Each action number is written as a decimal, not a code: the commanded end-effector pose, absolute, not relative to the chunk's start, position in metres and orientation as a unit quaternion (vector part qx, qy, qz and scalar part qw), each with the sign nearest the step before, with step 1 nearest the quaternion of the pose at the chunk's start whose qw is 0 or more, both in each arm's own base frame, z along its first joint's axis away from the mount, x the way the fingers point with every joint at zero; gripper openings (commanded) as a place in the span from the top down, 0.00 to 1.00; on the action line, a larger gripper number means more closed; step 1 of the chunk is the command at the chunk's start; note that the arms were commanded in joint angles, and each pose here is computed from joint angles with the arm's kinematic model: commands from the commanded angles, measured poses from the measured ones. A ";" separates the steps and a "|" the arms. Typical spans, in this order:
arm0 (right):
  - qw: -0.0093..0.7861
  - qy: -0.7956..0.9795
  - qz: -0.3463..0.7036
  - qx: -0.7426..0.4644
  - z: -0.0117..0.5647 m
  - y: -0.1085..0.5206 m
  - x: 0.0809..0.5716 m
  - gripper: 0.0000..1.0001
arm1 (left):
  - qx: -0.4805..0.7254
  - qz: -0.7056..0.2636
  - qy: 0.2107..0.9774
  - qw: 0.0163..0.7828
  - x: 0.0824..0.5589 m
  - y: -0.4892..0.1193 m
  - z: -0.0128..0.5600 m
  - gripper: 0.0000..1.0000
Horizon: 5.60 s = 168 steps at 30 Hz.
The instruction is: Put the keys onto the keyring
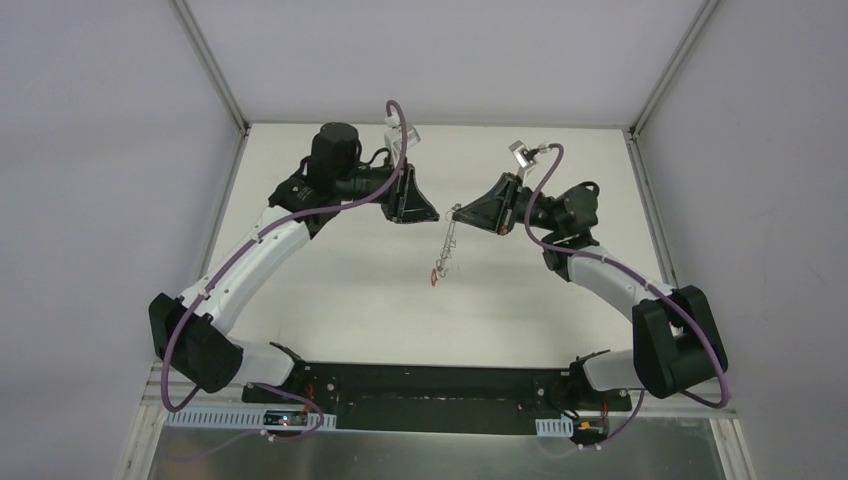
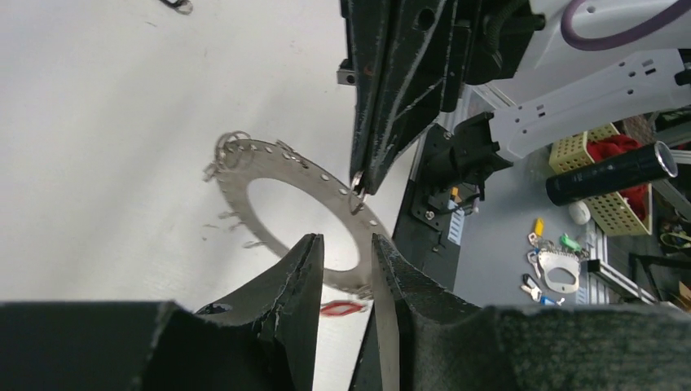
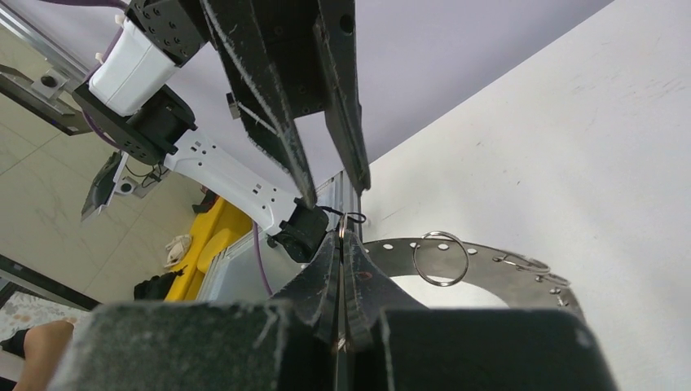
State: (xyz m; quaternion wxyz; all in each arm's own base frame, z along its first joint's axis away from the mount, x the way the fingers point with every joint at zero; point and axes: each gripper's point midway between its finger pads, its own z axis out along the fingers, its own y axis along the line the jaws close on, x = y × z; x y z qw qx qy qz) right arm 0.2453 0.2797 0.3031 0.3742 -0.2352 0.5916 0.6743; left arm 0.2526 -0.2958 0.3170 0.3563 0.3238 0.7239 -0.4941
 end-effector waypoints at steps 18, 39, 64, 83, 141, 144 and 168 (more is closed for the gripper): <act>0.419 0.565 0.670 -0.238 0.319 0.270 0.250 1.00 | 0.311 -0.574 0.685 0.324 0.250 -0.332 0.327 0.74; 0.424 0.572 0.667 -0.221 0.315 0.266 0.257 1.00 | 0.307 -0.590 0.675 0.319 0.247 -0.335 0.330 0.81; 0.424 0.574 0.665 -0.220 0.311 0.266 0.259 1.00 | 0.314 -0.593 0.672 0.313 0.247 -0.339 0.334 1.00; 0.429 0.545 0.630 -0.350 0.308 0.266 0.233 0.65 | 0.531 -0.366 0.720 0.256 0.196 -0.285 0.293 1.00; 0.370 0.529 0.646 -0.408 0.298 0.295 0.195 1.00 | 0.496 -0.423 0.723 0.230 0.199 -0.325 0.292 1.00; 0.376 0.532 0.647 -0.396 0.301 0.294 0.199 1.00 | 0.504 -0.428 0.713 0.235 0.197 -0.325 0.293 1.00; 0.389 0.548 0.658 -0.339 0.303 0.286 0.217 1.00 | 0.480 -0.476 0.658 0.332 0.214 -0.318 0.312 0.77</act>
